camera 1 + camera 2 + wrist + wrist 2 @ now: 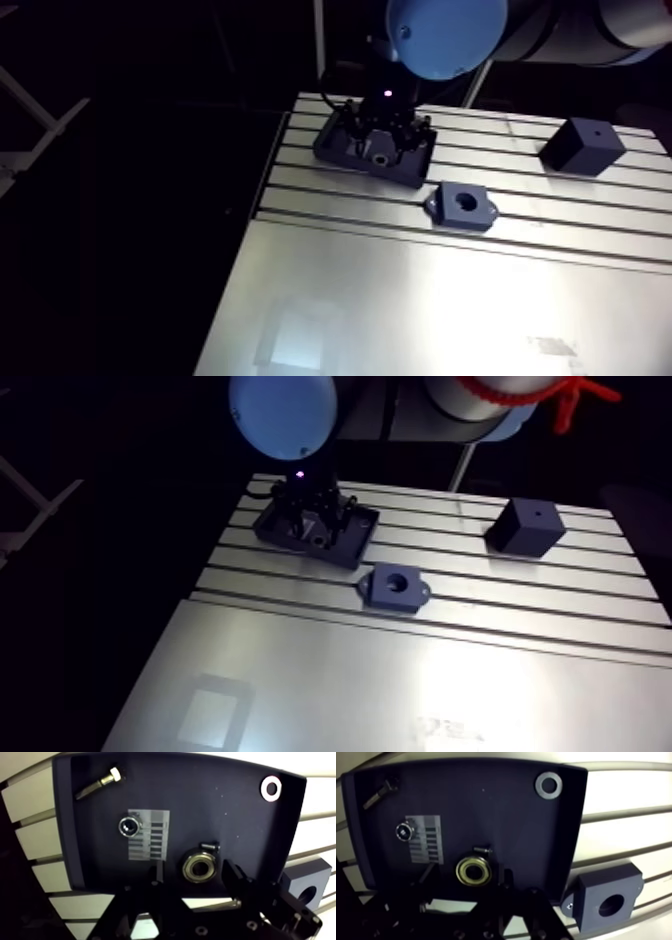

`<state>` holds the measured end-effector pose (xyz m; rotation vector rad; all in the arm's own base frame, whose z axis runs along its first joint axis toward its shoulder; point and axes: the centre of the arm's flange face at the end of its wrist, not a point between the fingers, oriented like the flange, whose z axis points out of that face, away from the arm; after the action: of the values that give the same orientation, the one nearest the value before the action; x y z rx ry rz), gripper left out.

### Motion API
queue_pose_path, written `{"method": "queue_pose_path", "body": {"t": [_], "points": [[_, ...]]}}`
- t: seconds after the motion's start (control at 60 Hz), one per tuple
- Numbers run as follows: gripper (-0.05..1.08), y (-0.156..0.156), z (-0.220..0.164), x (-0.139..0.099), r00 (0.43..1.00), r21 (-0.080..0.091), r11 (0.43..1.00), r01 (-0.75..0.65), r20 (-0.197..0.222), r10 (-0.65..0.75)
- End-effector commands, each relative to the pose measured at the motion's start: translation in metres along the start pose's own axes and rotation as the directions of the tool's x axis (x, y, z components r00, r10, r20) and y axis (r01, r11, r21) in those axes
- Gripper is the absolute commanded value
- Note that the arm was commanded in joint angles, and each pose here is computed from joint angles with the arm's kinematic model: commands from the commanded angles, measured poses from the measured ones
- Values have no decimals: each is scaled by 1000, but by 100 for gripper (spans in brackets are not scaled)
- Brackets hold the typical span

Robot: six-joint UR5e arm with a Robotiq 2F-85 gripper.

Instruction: Pick up the bearing and press it into the housing until flush.

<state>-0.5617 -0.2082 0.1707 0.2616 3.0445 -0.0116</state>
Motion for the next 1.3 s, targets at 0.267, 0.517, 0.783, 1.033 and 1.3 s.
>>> {"method": "queue_pose_path", "body": {"t": [0.267,0.517,0.783,1.033,1.3], "points": [[43,0,1,0,1000,-2,1000,-1,1,1],[49,3,4,1,1000,-30,1000,-7,-3,7],[50,2,3,1,1000,-29,1000,-5,-4,5],[50,2,3,1,1000,-29,1000,-5,-5,5],[56,1,-5,0,1000,-22,1000,-2,-13,2]]}}
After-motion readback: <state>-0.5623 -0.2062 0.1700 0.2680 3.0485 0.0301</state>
